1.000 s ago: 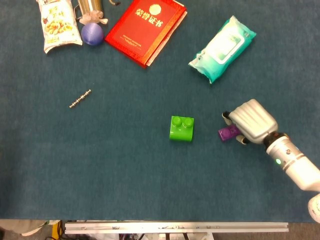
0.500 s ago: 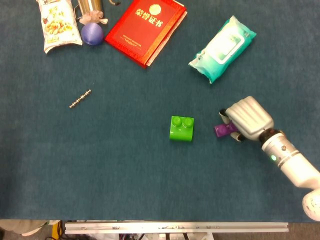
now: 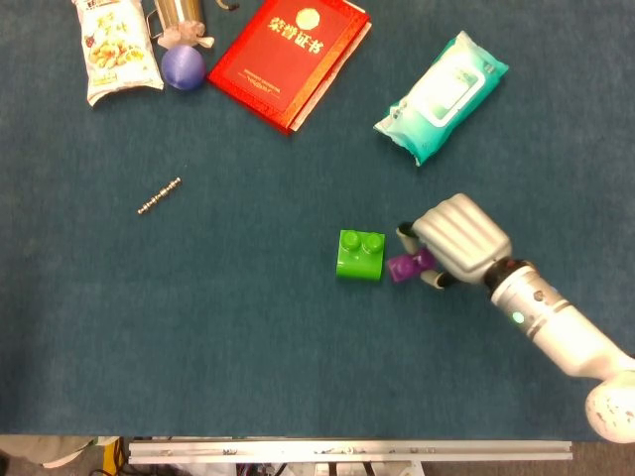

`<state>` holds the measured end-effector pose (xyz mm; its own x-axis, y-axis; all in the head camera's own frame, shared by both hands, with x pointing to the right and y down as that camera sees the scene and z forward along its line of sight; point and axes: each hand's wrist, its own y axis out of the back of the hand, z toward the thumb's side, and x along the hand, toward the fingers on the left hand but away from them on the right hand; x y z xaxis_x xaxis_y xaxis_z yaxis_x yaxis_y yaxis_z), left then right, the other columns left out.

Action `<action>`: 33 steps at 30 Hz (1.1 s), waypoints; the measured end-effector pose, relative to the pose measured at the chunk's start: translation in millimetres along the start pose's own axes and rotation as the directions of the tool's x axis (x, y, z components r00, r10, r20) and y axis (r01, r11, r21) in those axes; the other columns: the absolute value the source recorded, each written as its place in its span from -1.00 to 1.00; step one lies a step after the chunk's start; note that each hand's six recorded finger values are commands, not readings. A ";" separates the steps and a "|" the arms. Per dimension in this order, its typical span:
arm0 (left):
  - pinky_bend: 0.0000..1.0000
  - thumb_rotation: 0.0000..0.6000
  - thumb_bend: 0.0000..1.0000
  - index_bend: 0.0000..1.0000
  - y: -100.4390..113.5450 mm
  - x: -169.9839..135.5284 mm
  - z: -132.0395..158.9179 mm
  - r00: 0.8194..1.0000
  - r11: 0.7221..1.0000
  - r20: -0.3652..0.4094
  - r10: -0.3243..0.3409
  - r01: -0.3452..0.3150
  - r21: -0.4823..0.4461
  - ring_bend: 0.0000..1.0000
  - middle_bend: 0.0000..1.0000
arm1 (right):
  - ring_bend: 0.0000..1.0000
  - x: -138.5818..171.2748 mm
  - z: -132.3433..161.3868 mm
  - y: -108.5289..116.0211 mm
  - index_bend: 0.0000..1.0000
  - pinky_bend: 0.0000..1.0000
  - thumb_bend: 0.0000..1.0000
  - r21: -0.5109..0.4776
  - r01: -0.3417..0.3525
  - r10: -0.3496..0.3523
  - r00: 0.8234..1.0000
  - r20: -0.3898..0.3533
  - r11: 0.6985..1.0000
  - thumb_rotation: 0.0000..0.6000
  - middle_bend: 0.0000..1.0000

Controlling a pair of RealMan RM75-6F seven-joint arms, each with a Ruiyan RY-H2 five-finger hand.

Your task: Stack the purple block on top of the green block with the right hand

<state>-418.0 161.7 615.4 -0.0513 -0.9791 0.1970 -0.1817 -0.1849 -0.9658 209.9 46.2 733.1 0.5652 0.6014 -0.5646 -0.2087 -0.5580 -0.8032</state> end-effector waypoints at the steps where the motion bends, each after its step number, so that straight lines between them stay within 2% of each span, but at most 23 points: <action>1: -0.82 1.00 -0.42 -0.51 0.1 -0.1 -0.2 1.000 1.000 0.000 0.001 -0.001 0.000 -0.61 -0.53 | 0.84 -1.1 2.5 0.0 0.39 1.00 -0.48 0.000 -0.002 0.002 1.000 -0.005 1.000 1.00 0.73; 10: -0.82 1.00 -0.42 -0.52 0.5 -1.8 -4.2 1.000 1.000 -0.011 0.001 -0.001 -0.001 -0.61 -0.53 | 0.85 -12.3 11.4 3.5 0.39 1.00 -0.48 0.018 0.004 -0.004 1.000 -0.004 1.000 1.00 0.74; 21: -0.82 1.00 -0.42 -0.51 0.4 -2.8 -6.9 1.000 1.000 -0.016 0.001 -0.001 -0.001 -0.61 -0.53 | 0.85 -28.0 -4.9 13.5 0.39 1.00 -0.48 0.058 0.029 -0.033 0.997 0.071 0.998 1.00 0.74; 28: -0.82 1.00 -0.42 -0.52 2.0 -3.2 -8.0 1.000 1.000 -0.020 0.006 -0.006 -0.001 -0.61 -0.53 | 0.85 -35.6 -11.6 27.3 0.39 1.00 -0.48 0.088 0.060 -0.069 0.993 0.098 0.994 1.00 0.74; 33: -0.82 1.00 -0.42 -0.52 1.4 -3.0 -8.5 1.000 1.000 -0.022 0.004 -0.004 -0.001 -0.61 -0.53 | 0.85 -30.7 -5.6 36.6 0.40 1.00 -0.48 0.037 0.056 -0.058 0.995 0.075 0.998 1.00 0.74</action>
<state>-426.5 165.0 614.9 -0.0739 -0.9777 0.1966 -0.1828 -0.1806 -0.9664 189.4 4.1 722.0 0.5147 0.6743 -0.5295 -0.2065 -0.5019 -0.8399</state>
